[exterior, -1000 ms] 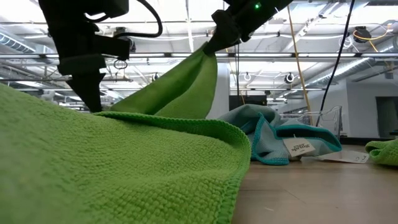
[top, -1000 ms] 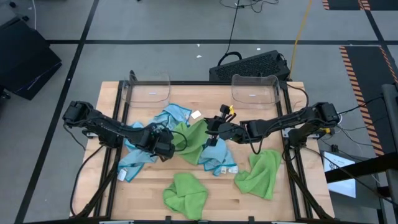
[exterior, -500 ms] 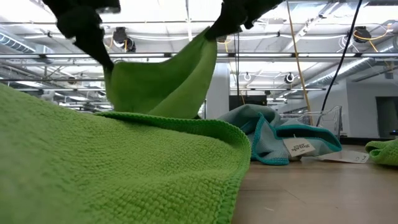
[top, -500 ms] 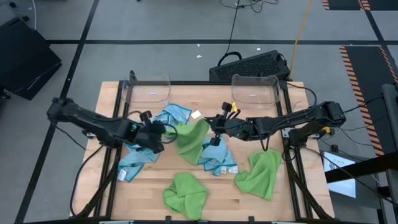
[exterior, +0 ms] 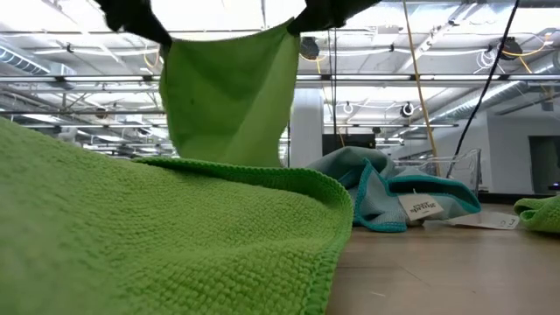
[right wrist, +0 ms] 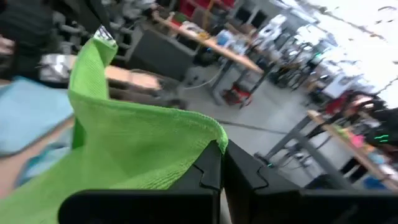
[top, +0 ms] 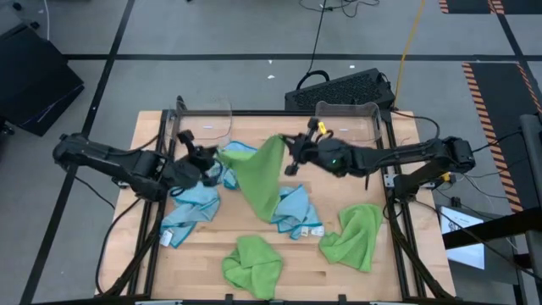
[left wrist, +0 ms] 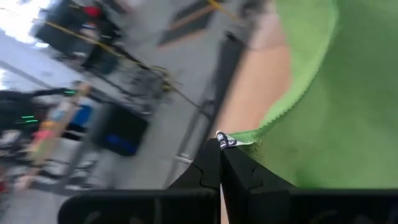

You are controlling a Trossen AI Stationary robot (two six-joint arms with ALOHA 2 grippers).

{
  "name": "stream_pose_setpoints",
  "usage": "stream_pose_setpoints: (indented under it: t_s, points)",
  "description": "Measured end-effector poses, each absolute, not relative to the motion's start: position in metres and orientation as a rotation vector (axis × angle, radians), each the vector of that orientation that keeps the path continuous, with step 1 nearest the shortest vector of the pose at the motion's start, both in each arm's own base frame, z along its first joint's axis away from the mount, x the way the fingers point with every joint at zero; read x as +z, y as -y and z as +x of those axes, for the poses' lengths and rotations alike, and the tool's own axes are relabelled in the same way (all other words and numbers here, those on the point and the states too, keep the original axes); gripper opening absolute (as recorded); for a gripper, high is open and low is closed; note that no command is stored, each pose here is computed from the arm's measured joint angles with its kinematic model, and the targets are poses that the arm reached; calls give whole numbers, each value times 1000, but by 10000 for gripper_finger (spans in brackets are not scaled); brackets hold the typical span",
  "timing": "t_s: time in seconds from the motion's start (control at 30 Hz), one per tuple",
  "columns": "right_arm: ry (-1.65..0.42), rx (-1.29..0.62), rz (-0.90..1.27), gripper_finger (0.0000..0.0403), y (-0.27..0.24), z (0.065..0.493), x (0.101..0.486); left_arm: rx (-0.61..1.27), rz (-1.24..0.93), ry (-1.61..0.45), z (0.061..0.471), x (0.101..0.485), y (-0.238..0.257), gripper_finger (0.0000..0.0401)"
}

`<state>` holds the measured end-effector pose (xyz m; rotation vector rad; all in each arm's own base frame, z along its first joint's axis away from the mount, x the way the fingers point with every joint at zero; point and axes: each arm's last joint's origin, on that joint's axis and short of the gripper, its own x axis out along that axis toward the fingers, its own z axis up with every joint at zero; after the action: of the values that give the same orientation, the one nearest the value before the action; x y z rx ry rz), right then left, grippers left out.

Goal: Sort microfiber towel by color & place in baskets
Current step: Fold the top green towel

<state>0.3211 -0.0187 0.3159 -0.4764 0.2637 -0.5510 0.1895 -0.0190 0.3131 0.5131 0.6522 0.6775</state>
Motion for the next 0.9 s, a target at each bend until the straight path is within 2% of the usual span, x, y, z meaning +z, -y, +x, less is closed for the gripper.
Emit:
stream_pose_setpoints:
  t_s: [0.23,0.33,0.47,0.73,0.9]
  points:
    - [-65,-497,-408,0,62,293,354,875,560,-444,198,352,-15,0]
    - [-6,-458,-338,0,78,277,366,870,558,-334,196,367,-26,0]
    - [-12,-349,-228,0,80,262,371,683,490,-243,191,371,-26,0]
    - [-236,-139,-128,0,47,251,356,334,290,-362,187,348,-4,0]
    - [-276,-77,-131,0,31,245,355,174,246,-385,193,341,15,0]
